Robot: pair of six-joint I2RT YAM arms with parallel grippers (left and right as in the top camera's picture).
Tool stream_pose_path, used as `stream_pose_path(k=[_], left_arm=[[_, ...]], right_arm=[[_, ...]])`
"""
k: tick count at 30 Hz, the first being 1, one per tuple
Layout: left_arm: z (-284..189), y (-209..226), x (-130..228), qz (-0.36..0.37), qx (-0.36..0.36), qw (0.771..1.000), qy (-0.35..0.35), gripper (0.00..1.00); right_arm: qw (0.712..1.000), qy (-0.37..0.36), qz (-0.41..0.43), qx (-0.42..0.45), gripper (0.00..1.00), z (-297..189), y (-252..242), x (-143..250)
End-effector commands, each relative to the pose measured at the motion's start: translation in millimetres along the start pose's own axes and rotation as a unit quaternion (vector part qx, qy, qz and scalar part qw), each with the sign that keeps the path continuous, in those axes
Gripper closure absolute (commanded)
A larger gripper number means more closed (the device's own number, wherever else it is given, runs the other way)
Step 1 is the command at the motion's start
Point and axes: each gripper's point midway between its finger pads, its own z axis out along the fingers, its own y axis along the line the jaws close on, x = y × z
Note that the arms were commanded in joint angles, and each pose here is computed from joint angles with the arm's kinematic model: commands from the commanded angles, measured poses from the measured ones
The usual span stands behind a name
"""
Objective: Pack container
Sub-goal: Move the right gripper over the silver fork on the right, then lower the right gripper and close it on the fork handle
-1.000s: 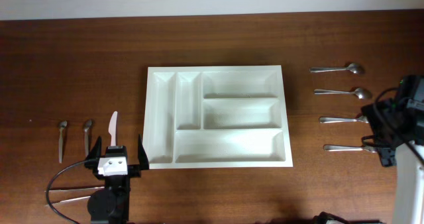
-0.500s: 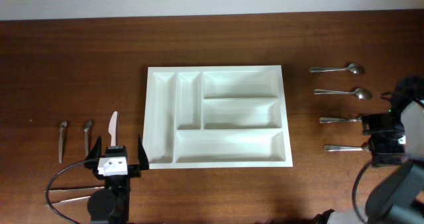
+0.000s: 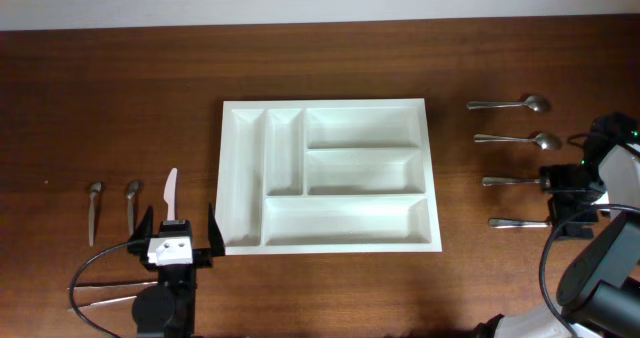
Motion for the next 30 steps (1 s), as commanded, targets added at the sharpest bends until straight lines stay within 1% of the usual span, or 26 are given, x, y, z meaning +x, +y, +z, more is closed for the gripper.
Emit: stream_pose_path(k=[1, 11, 30], left_arm=[[0, 1, 0, 0.008, -0.001, 1.0, -0.001, 0.01], [0, 1, 0, 0.008, -0.001, 1.0, -0.001, 0.01], [0, 1, 0, 0.008, -0.002, 1.0, -0.001, 0.01]], right_arm=[[1.0, -0.021, -0.01, 0.02, 0.01, 8, -9, -8], [0.999, -0.016, -0.007, 0.027, 0.01, 21, -15, -4], [1.0, -0.022, -0.006, 0.015, 0.01, 50, -19, 1]])
